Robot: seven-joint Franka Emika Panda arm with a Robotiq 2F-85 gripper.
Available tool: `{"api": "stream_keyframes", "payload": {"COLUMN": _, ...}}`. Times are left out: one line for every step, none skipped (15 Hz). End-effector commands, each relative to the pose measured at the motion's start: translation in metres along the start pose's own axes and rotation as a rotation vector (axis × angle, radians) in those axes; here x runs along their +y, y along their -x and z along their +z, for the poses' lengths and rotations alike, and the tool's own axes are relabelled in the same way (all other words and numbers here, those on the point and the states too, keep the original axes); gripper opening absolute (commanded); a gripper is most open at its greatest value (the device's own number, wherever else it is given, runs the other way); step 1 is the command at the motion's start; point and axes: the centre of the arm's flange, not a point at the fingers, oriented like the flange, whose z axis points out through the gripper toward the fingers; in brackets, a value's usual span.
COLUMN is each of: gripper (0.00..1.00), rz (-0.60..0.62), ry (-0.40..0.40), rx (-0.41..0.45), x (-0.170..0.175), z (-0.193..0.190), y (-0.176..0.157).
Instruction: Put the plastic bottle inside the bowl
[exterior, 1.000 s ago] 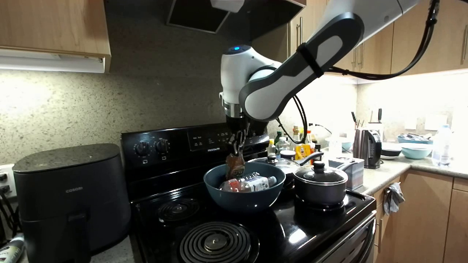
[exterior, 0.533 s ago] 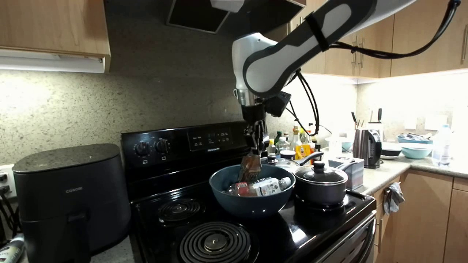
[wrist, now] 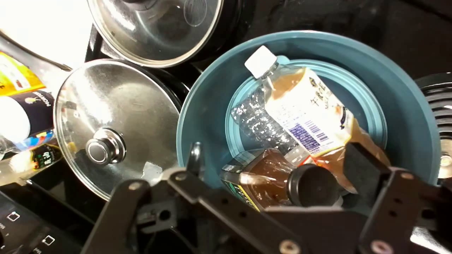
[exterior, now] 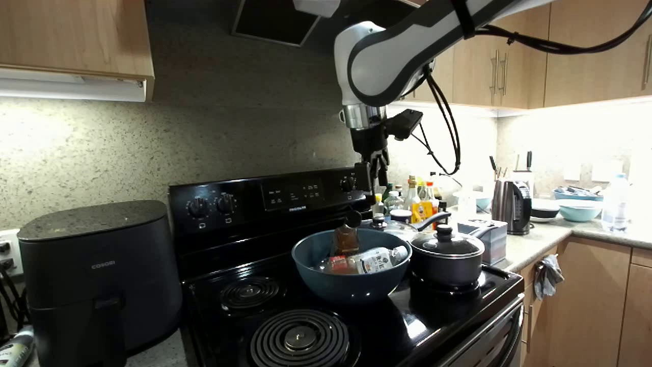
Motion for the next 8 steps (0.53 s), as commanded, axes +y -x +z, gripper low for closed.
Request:
{"api": "stream_keyframes", "payload": {"gripper": 1.0, "rz": 0.023, "ry": -0.047, "rx": 0.041, "x": 0.0, "z": -0.016, "y": 0.017}}
{"api": "stream_keyframes", "payload": {"gripper": 1.0, "rz": 0.048, "ry": -0.066, "rx": 0.06, "x": 0.0, "z": -0.023, "y": 0.018}}
{"api": "stream_keyframes", "payload": {"gripper": 1.0, "rz": 0.022, "ry": -0.031, "rx": 0.023, "x": 0.0, "z": -0.011, "y": 0.002}}
{"api": "stream_keyframes", "payload": {"gripper": 1.0, "rz": 0.031, "ry": -0.042, "rx": 0.033, "x": 0.0, "z": -0.016, "y": 0.004}}
{"api": "stream_keyframes", "payload": {"gripper": 1.0, "rz": 0.035, "ry": -0.044, "rx": 0.041, "x": 0.001, "z": -0.02, "y": 0.005}}
{"api": "stream_keyframes", "payload": {"gripper": 1.0, "rz": 0.036, "ry": -0.044, "rx": 0.046, "x": 0.001, "z": -0.023, "y": 0.006}}
{"api": "stream_keyframes", "payload": {"gripper": 1.0, "rz": 0.037, "ry": -0.044, "rx": 0.047, "x": 0.002, "z": -0.024, "y": 0.006}}
{"api": "stream_keyframes", "payload": {"gripper": 1.0, "rz": 0.037, "ry": -0.044, "rx": 0.047, "x": 0.001, "z": -0.024, "y": 0.006}}
